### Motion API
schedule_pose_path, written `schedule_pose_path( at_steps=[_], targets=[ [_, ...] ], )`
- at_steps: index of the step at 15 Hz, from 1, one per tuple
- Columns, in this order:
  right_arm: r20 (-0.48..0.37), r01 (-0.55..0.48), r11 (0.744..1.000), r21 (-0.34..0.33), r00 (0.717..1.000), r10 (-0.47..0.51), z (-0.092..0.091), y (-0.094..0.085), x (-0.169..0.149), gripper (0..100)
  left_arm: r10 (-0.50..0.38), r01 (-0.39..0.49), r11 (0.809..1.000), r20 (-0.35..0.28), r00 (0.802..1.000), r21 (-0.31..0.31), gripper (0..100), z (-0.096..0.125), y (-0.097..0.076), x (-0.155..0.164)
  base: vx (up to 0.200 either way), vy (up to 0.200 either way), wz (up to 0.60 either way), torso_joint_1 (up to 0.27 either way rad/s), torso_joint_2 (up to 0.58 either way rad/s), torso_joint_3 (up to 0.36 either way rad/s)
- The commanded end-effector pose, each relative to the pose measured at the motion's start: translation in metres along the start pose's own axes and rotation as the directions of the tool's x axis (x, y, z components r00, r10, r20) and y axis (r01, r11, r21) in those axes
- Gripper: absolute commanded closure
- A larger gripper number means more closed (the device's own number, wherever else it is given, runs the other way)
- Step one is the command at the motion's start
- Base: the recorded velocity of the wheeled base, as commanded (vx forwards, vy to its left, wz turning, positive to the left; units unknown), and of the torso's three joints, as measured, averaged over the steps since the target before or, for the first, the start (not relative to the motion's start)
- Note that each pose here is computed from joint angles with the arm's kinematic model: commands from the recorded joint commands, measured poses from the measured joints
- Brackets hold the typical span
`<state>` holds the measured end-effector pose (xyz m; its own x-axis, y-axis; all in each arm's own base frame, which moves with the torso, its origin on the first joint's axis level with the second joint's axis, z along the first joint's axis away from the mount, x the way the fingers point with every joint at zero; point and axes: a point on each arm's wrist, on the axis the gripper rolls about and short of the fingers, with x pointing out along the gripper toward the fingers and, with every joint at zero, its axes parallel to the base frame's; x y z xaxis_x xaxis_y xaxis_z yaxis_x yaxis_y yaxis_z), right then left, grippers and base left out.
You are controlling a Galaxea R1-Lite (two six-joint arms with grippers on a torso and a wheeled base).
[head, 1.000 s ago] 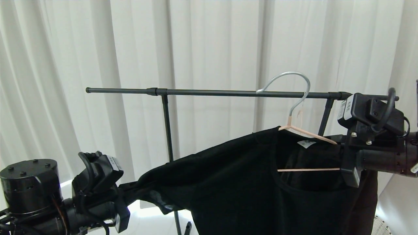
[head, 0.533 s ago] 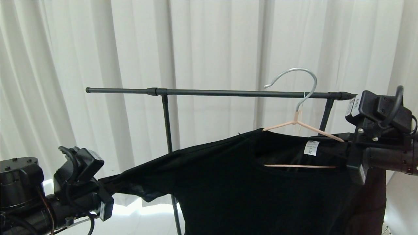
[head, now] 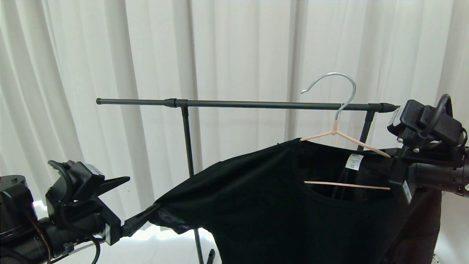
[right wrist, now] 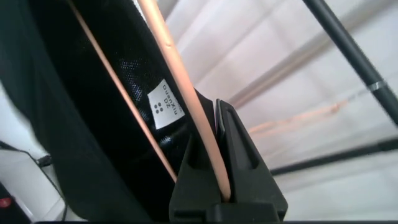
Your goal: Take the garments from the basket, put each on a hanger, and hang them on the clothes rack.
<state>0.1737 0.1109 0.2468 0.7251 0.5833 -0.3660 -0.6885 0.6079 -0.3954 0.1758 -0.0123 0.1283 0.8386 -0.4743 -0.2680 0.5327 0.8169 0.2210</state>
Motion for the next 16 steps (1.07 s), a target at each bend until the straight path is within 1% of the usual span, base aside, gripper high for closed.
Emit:
schedule_pose_path(
  at_steps=[1,2,3,5,7,8,9,10,11,12,13,14,15,16],
  targets=[
    [-0.011,0.014,1.0,0.02,1.0,-0.014,-0.001,0.0,0.0,100,0.017,-0.016,1.0,0.048,0.999,-0.021,0,0.008,-0.001,-0.009,0.0,0.0,0.0,0.0,0.0,0.0],
    [-0.022,0.036,0.999,0.04,0.999,-0.035,-0.001,0.0,0.0,100,0.025,-0.02,0.997,0.068,0.997,-0.068,0,0.013,-0.001,-0.011,0.0,0.0,0.0,0.0,0.0,0.0],
    [-0.051,0.081,0.994,0.08,0.996,-0.077,-0.004,-0.002,-0.001,100,0.045,-0.03,0.99,0.109,0.993,-0.135,0,0.022,0.002,-0.015,0.0,0.0,0.0,0.0,0.0,0.0],
    [-0.083,0.125,0.985,0.117,0.99,-0.115,-0.007,-0.003,-0.002,100,0.079,-0.048,0.979,0.15,0.986,-0.198,0,0.034,0.009,-0.016,0.0,0.0,0.0,0.0,0.0,0.0],
    [-0.121,0.156,0.976,0.15,0.983,-0.138,-0.01,-0.003,-0.002,100,0.106,-0.07,0.974,0.161,0.981,-0.216,0,0.039,0.015,-0.014,0.0,0.0,0.0,0.0,0.0,0.0],
    [-0.154,0.183,0.969,0.166,0.975,-0.158,-0.011,-0.003,-0.002,100,0.121,-0.087,0.973,0.146,0.982,-0.216,0,0.038,0.017,-0.011,0.0,0.0,0.0,0.0,0.0,0.0],
    [-0.189,0.208,0.962,0.175,0.966,-0.175,-0.012,-0.003,-0.003,100,0.135,-0.11,0.973,0.116,0.984,-0.203,0,0.033,0.018,-0.008,0.0,0.0,0.0,0.0,0.0,0.0],
    [-0.256,0.252,0.95,0.185,0.946,-0.201,-0.012,-0.006,-0.004,100,0.182,-0.178,0.975,0.022,0.983,-0.13,0,0.018,0.023,-0.001,0.0,0.0,0.0,0.0,0.0,0.0],
    [-0.334,0.282,0.937,0.206,0.92,-0.204,-0.011,-0.009,-0.001,100,0.271,-0.275,0.961,-0.094,0.958,-0.033,0,-0.001,0.032,0.003,0.0,0.0,0.0,0.0,0.0,0.0],
    [-0.425,0.317,0.92,0.232,0.884,-0.197,-0.009,-0.012,0.001,100,0.362,-0.355,0.932,-0.194,0.912,0.071,0,-0.013,0.037,0.009,0.0,0.0,0.0,0.0,0.0,0.0],
    [-0.502,0.358,0.9,0.247,0.842,-0.197,-0.005,-0.015,0.004,100,0.409,-0.399,0.912,-0.22,0.885,0.093,0,-0.015,0.04,0.011,0.0,0.0,0.0,0.0,0.0,0.0],
    [-0.565,0.41,0.875,0.257,0.798,-0.209,-0.001,-0.018,0.007,100,0.411,-0.4,0.912,-0.217,0.885,0.095,0,-0.014,0.041,0.013,0.0,0.0,0.0,0.0,0.0,0.0],
    [-0.6,0.455,0.848,0.273,0.77,-0.22,0.003,-0.019,0.012,100,0.41,-0.399,0.912,-0.219,0.885,0.095,0,-0.014,0.041,0.013,0.0,0.0,0.0,0.0,0.0,0.0],
    [-0.61,0.493,0.812,0.312,0.759,-0.226,0.007,-0.018,0.019,100,0.409,-0.398,0.912,-0.224,0.885,0.094,0,-0.015,0.04,0.013,0.0,0.0,0.0,0.0,0.0,0.0]
  ],
)
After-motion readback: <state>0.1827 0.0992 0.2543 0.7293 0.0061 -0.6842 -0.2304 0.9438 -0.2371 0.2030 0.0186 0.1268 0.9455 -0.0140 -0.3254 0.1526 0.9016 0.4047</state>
